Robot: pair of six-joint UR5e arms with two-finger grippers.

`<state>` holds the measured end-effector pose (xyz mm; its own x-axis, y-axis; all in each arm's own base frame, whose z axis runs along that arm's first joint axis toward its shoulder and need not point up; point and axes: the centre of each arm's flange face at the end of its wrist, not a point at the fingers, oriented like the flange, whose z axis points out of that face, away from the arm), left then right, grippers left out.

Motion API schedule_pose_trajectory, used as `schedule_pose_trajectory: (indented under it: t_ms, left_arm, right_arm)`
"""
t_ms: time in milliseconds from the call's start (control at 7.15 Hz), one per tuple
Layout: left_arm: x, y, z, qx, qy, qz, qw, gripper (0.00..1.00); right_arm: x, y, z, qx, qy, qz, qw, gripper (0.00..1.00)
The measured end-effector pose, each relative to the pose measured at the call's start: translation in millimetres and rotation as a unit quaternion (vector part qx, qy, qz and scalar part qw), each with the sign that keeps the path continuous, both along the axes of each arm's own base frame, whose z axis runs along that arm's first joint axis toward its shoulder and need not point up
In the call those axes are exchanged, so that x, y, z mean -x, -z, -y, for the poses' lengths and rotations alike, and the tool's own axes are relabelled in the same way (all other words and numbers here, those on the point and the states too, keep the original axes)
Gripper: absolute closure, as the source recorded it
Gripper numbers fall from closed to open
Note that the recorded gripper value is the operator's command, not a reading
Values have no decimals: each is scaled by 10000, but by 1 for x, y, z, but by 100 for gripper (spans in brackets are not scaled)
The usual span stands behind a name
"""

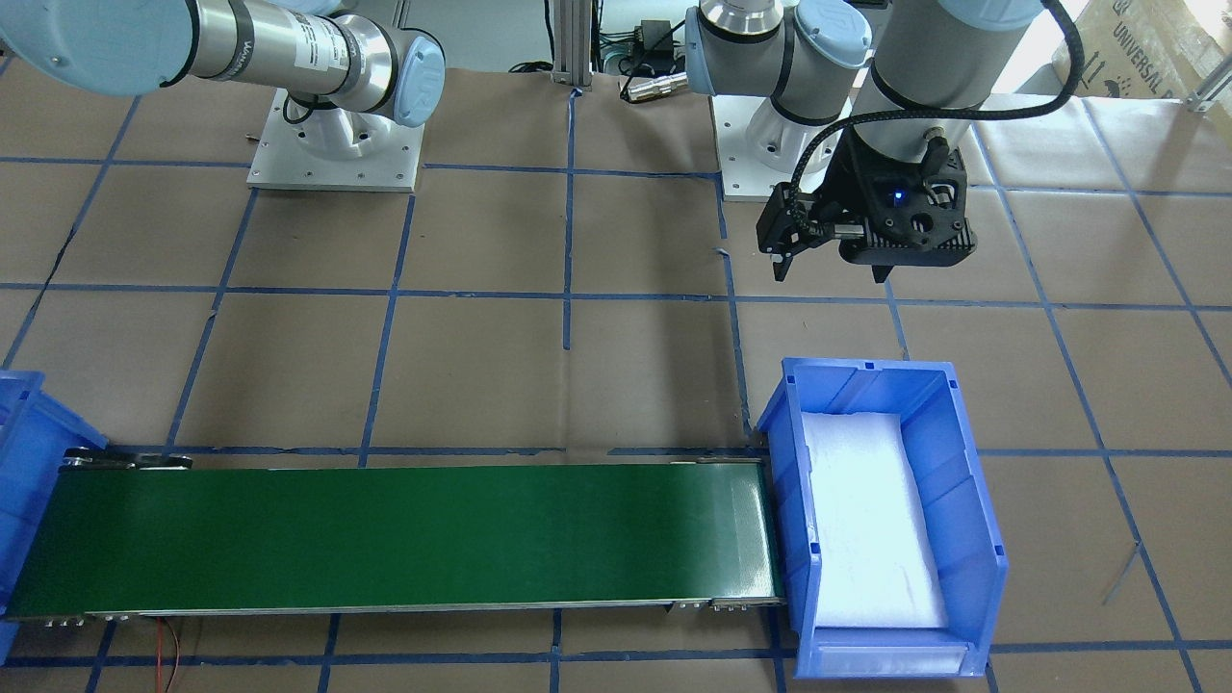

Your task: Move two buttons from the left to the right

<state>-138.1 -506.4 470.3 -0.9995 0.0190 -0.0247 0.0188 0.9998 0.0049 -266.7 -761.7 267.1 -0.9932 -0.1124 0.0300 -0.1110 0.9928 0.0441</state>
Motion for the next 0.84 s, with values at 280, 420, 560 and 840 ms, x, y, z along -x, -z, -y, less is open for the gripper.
schedule_pose_trajectory:
  t_ms: [280, 420, 560, 840]
  left_arm:
    - [2, 1, 1, -14, 9, -4, 10000, 0]
    - [4, 2, 0, -23, 34, -2, 10000, 0]
    - [4, 3, -1, -33, 61, 8, 10000, 0]
    - [4, 5, -1, -54, 78, 18, 10000, 0]
  right_arm:
    - [-13, -38, -5, 22, -88, -31, 10000, 0]
    - [-41, -82, -13, 22, -197, -33, 9998, 0]
    - [-84, -123, -21, 22, -411, -47, 9991, 0]
    - [-204, -179, -44, -233, -801, 25, 9965, 0]
